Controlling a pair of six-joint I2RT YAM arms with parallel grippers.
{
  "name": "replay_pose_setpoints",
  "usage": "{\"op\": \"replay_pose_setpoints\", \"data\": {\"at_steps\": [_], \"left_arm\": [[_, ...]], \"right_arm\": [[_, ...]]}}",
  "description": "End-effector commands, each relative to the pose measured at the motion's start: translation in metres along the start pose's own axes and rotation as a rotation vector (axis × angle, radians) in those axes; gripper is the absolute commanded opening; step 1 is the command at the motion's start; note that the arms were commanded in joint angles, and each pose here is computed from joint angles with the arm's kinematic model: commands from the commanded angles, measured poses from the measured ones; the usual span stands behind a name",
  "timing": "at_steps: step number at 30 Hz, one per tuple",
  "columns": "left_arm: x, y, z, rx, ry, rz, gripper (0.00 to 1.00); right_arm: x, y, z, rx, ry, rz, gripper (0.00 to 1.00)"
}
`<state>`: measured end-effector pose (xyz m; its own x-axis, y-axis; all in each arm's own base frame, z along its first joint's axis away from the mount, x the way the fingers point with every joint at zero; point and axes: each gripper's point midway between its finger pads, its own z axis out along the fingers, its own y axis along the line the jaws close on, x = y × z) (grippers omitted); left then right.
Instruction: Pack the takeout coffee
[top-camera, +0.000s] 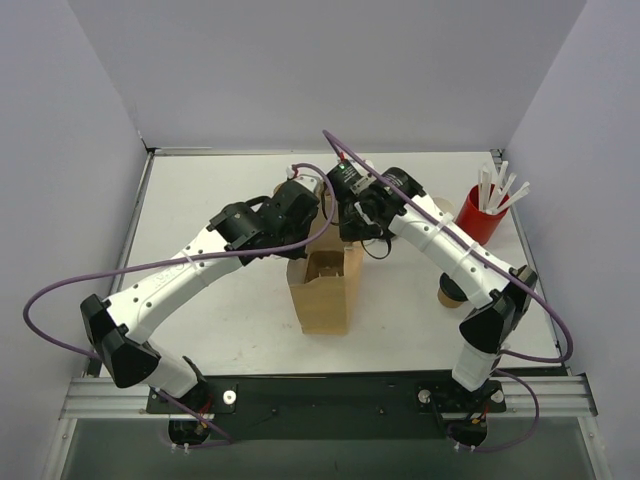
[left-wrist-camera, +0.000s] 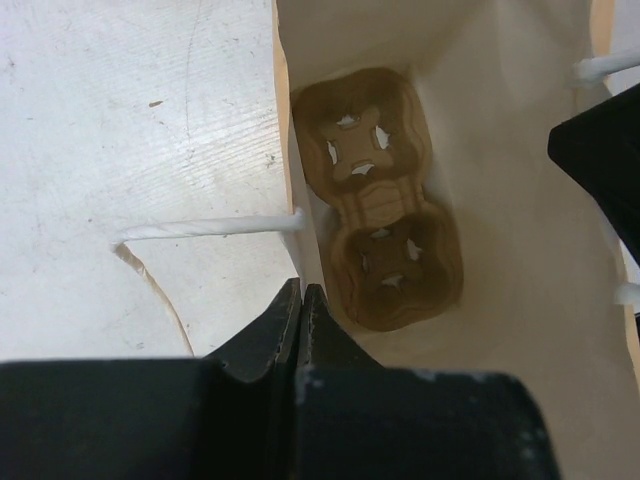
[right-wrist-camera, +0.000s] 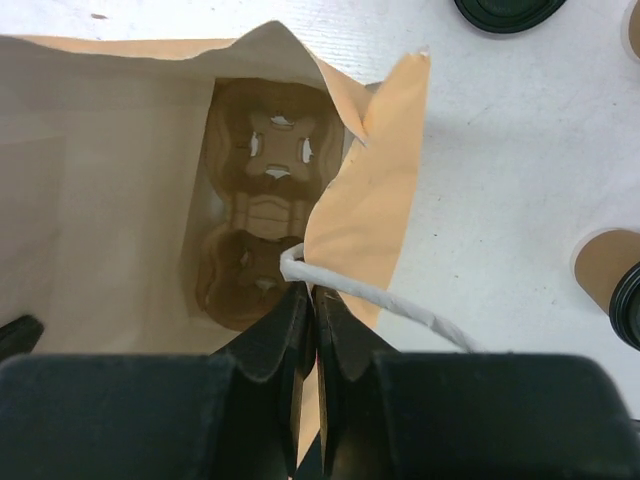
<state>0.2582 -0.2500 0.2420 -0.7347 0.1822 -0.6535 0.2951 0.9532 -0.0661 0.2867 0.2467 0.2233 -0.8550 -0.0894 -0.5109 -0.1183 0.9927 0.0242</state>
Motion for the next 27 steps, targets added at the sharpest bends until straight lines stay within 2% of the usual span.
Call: {"op": "replay_pose_setpoints", "data": {"at_steps": [1, 8, 17, 20, 21, 23, 24, 27], "left_arm": [[-0.016, 0.001, -0.021, 0.020, -0.046, -0.016, 0.00], [-0.025, 0.002, -0.037, 0.034, -0.070, -0.039, 0.00], [0.001, 0.006, -0.002, 0.023, 0.005, -0.068, 0.00], [-0.001, 0.008, -0.005, 0.025, -0.013, -0.080, 0.00], [-0.003, 0.009, -0.006, 0.025, -0.019, -0.083, 0.00], [-0.006, 0.008, -0.009, 0.034, -0.034, -0.089, 0.00], [-0.008, 0.007, -0.010, 0.039, -0.039, -0.093, 0.00], [-0.011, 0.006, -0.015, 0.051, -0.059, -0.112, 0.00]], "right_arm": [[-0.009, -0.004, -0.026, -0.030, -0.027, 0.005, 0.04], [-0.015, -0.008, -0.046, -0.046, -0.058, 0.018, 0.05], [0.002, -0.005, 0.002, 0.009, 0.046, -0.014, 0.08], [-0.005, -0.001, -0.004, -0.020, 0.018, -0.001, 0.16], [-0.008, 0.000, -0.008, -0.033, 0.004, 0.005, 0.25], [-0.019, 0.004, -0.022, -0.072, -0.041, 0.022, 0.31], [-0.021, 0.005, -0.026, -0.087, -0.050, 0.030, 0.37], [-0.029, 0.010, -0.046, -0.146, -0.090, 0.056, 0.43]]}}
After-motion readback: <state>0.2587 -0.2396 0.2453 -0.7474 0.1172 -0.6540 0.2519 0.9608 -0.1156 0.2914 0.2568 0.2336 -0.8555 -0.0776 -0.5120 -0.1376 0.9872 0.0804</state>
